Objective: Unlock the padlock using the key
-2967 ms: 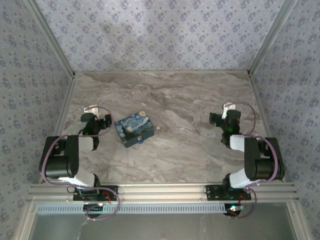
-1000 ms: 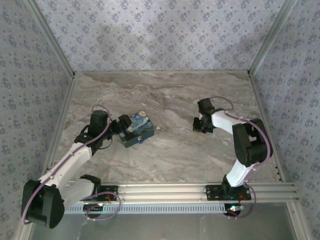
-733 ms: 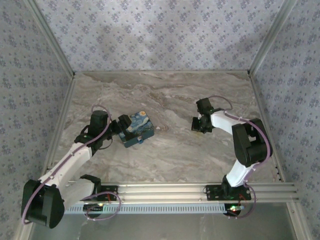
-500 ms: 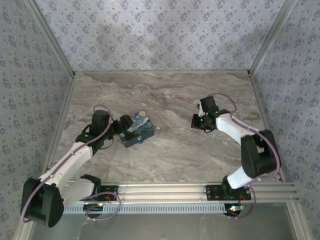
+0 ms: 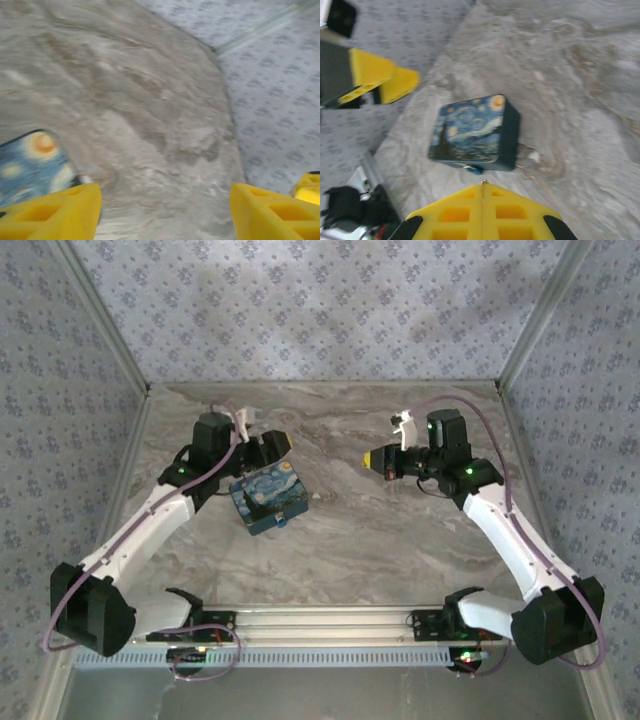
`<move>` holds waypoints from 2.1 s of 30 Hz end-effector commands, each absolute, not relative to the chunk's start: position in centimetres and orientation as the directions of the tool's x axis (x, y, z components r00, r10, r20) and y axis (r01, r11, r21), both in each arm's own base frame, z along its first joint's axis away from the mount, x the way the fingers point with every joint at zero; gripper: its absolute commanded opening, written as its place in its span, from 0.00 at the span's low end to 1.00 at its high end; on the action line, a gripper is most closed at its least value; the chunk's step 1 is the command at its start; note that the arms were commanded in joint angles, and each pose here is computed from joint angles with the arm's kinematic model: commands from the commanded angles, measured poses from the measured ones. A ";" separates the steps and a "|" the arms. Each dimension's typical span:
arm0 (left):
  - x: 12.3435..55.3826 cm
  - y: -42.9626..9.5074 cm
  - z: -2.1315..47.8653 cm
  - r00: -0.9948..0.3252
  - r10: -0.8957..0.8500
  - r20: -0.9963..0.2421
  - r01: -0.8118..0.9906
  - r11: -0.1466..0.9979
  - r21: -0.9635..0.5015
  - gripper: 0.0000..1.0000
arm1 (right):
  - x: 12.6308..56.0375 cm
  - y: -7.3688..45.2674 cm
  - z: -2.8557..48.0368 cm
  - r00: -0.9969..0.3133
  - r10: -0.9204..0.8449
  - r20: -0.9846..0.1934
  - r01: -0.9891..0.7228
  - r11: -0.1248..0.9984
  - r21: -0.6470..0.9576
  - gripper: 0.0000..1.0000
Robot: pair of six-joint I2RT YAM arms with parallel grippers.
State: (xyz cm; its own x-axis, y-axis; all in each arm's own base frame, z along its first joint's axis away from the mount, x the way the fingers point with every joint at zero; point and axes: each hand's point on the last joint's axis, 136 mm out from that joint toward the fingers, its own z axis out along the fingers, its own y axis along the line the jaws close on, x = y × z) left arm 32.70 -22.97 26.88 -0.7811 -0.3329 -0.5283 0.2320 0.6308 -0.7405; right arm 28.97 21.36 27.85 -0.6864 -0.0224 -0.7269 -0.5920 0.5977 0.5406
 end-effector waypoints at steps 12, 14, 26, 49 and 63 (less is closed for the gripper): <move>27.8 -31.3 33.9 -0.817 -0.130 -0.562 0.501 0.323 -0.803 0.53 | 24.0 24.7 33.5 -0.624 -0.095 -0.775 -0.747 0.363 0.557 0.00; 27.6 -31.7 33.7 -0.828 -0.123 -0.548 0.492 0.310 -0.813 0.53 | 23.9 24.9 34.0 -0.620 -0.080 -0.781 -0.753 0.343 0.562 0.00; 27.2 -32.5 35.7 -0.823 -0.196 -0.533 0.508 0.166 -0.845 0.58 | 25.3 25.9 36.2 -0.643 0.116 -0.757 -0.722 0.240 0.649 0.00; 25.8 -33.7 37.7 -0.800 -0.194 -0.568 0.558 0.108 -0.823 0.67 | 26.7 26.4 35.4 -0.703 0.174 -0.689 -0.650 0.237 0.722 0.00; 25.3 -34.8 36.8 -0.806 -0.173 -0.566 0.551 0.129 -0.825 0.29 | 28.1 27.2 32.7 -0.788 0.157 -0.596 -0.549 0.258 0.795 0.00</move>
